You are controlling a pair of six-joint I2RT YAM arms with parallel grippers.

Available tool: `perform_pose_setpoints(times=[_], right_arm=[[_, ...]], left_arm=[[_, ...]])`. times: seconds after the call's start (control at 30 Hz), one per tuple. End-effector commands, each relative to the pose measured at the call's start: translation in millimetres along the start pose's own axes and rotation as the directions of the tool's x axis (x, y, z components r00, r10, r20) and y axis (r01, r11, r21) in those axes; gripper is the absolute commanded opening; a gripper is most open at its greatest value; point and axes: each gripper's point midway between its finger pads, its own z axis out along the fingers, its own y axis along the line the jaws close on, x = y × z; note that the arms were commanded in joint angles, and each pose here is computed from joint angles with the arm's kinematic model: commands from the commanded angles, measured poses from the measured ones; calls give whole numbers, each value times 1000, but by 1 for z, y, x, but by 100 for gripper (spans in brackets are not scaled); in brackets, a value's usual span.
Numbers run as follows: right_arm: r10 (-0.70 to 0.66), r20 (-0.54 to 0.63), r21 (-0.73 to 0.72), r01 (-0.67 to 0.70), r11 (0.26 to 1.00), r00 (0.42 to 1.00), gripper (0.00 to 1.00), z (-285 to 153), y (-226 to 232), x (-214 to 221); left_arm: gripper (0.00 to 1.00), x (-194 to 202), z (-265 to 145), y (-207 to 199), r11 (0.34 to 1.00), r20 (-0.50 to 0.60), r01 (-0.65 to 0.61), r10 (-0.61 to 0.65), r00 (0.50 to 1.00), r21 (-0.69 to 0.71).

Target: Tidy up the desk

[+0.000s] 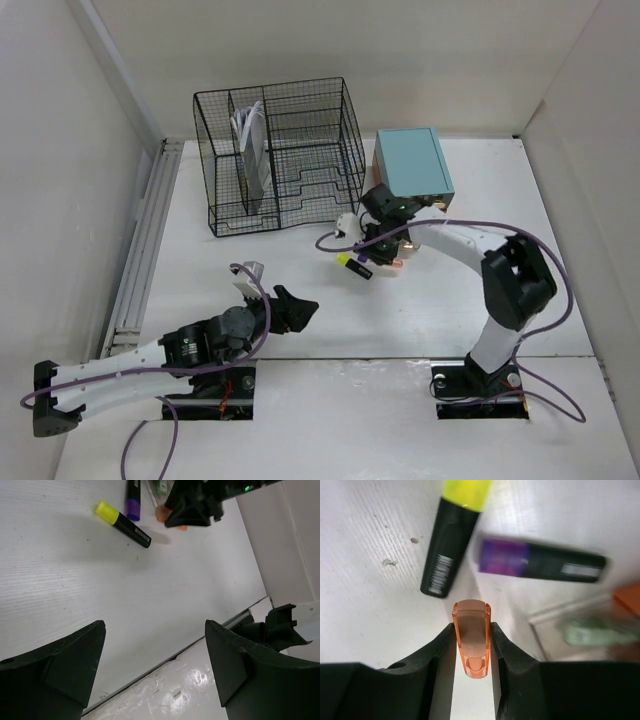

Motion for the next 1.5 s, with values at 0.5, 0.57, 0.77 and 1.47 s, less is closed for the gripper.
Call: perform_pose_setpoints(times=[0.5, 0.57, 0.77, 1.47], right_arm=[[138, 294, 308, -230, 923, 946, 7, -103, -111, -8], [145, 272, 333, -234, 913, 951, 9, -99, -119, -1], [165, 241, 356, -245, 902, 957, 34, -91, -129, 11], [-177, 318, -224, 255, 941, 932, 0, -78, -2, 22]], left_arm=[[78, -8, 1, -14, 1000, 19, 12, -13, 1000, 28], [78, -8, 1, -14, 1000, 19, 12, -13, 1000, 28], [78, -8, 1, -14, 1000, 19, 12, -13, 1000, 28], [78, -8, 3, -15, 1000, 15, -2, 1, 1000, 21]])
